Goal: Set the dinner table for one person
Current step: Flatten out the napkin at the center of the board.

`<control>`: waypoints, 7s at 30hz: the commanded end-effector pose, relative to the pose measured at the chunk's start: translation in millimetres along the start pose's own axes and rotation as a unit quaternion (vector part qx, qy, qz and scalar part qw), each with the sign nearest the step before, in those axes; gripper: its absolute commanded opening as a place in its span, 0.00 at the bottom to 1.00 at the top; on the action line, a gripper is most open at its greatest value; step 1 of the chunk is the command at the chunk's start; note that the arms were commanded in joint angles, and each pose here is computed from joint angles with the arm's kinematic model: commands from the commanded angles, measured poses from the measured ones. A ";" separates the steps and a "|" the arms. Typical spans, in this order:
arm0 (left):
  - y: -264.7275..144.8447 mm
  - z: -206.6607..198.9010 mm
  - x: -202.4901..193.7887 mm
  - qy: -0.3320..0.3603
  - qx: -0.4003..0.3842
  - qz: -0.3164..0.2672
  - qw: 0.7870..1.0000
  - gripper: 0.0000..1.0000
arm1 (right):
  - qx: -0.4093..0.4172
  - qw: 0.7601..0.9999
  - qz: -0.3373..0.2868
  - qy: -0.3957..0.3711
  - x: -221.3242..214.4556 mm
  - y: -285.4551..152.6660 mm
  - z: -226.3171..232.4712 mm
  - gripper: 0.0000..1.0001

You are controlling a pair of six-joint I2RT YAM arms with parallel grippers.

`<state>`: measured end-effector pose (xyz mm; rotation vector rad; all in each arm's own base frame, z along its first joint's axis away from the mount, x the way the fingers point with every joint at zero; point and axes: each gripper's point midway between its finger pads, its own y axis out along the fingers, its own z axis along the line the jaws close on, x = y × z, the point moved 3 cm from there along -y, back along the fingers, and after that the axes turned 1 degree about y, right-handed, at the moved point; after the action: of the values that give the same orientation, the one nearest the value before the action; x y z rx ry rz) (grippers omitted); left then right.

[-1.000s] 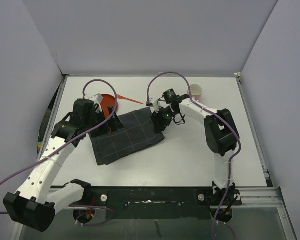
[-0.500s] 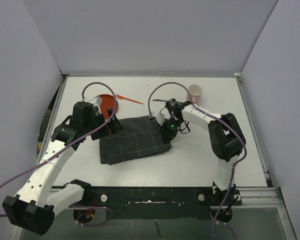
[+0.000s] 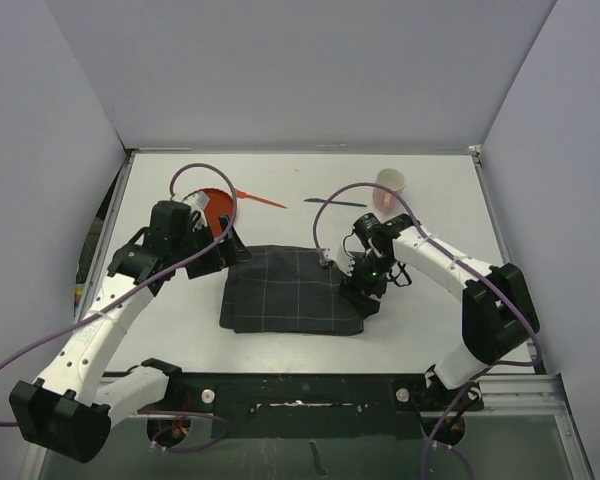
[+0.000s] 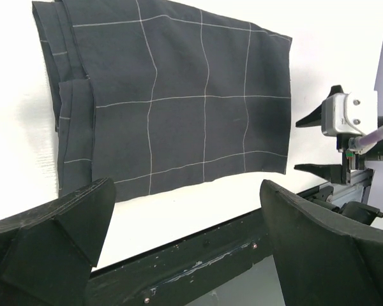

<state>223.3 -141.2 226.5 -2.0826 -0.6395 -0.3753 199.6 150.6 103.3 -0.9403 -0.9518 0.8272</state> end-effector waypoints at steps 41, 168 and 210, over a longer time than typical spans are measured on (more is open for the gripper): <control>203.5 50.1 -9.6 -0.084 0.030 0.186 0.979 0.98 | -0.069 0.994 -0.055 0.060 45.0 25.3 -112.1 0.00; 205.1 93.2 65.7 0.003 0.104 0.087 0.991 0.65 | -0.071 0.995 -0.004 -0.071 41.0 80.3 -24.3 0.00; 201.7 105.4 129.9 0.068 0.184 0.030 0.980 0.00 | -0.043 0.997 0.006 -0.068 38.8 88.3 -20.0 0.00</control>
<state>424.4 -136.7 81.4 -1.8516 -0.3952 -0.3144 227.7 207.8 42.6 -1.0196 -1.1481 0.8278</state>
